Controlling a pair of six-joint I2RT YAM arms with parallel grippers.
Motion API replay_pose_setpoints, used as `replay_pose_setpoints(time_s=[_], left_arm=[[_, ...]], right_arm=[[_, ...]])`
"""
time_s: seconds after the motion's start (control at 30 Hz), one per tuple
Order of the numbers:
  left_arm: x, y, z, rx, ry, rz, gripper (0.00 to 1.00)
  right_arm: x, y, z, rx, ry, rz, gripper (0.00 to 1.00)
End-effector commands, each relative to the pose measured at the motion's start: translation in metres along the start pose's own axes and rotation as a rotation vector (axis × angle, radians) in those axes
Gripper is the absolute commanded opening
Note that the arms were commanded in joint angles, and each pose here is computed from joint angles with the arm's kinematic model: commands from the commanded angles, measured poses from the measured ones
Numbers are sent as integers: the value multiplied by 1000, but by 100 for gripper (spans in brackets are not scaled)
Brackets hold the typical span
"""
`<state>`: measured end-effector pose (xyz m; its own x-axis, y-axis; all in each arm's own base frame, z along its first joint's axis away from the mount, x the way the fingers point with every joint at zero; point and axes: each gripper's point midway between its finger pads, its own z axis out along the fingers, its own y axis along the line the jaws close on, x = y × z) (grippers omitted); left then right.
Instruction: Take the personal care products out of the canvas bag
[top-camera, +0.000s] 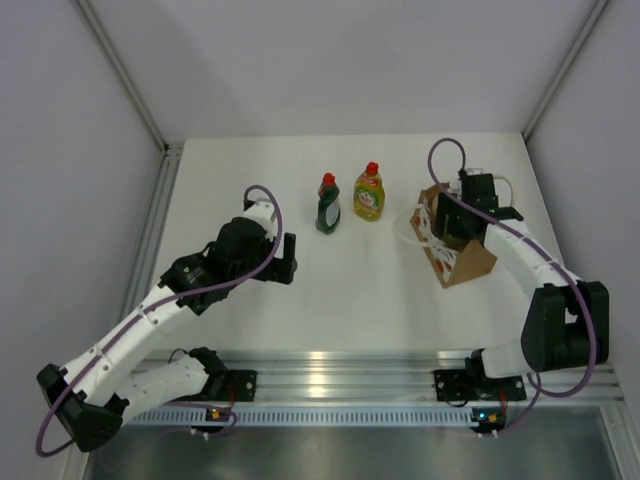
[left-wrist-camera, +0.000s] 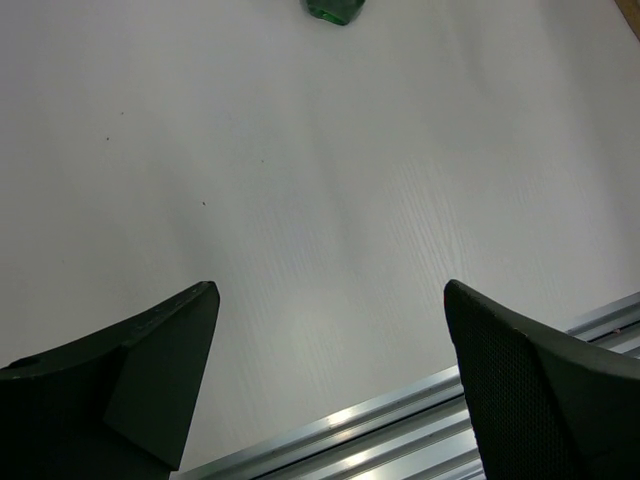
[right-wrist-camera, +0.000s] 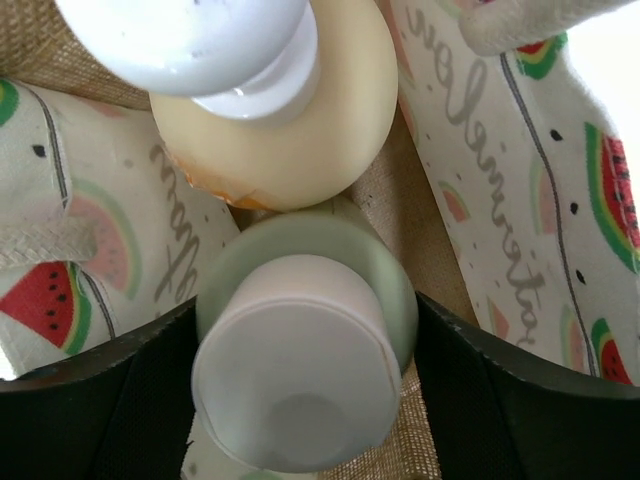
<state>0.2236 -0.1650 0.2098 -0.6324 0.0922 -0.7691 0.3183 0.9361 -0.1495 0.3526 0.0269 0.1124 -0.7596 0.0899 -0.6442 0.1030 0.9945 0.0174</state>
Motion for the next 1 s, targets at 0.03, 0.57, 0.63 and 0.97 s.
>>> replay_pose_setpoints(time_s=[0.03, 0.57, 0.63, 0.97], left_arm=[[-3, 2, -1, -8, -27, -6, 98], [-4, 4, -2, -17, -33, -9, 98], [-4, 4, -3, -20, -38, -11, 98], [-4, 5, -3, -24, -43, -13, 98]], right_arm=[[-10, -7, 10, 15, -34, 20, 72], [-58, -8, -29, 5, -195, 8, 0], [-66, -11, -36, 17, -224, 7, 0], [-87, -18, -64, 29, -317, 24, 0]])
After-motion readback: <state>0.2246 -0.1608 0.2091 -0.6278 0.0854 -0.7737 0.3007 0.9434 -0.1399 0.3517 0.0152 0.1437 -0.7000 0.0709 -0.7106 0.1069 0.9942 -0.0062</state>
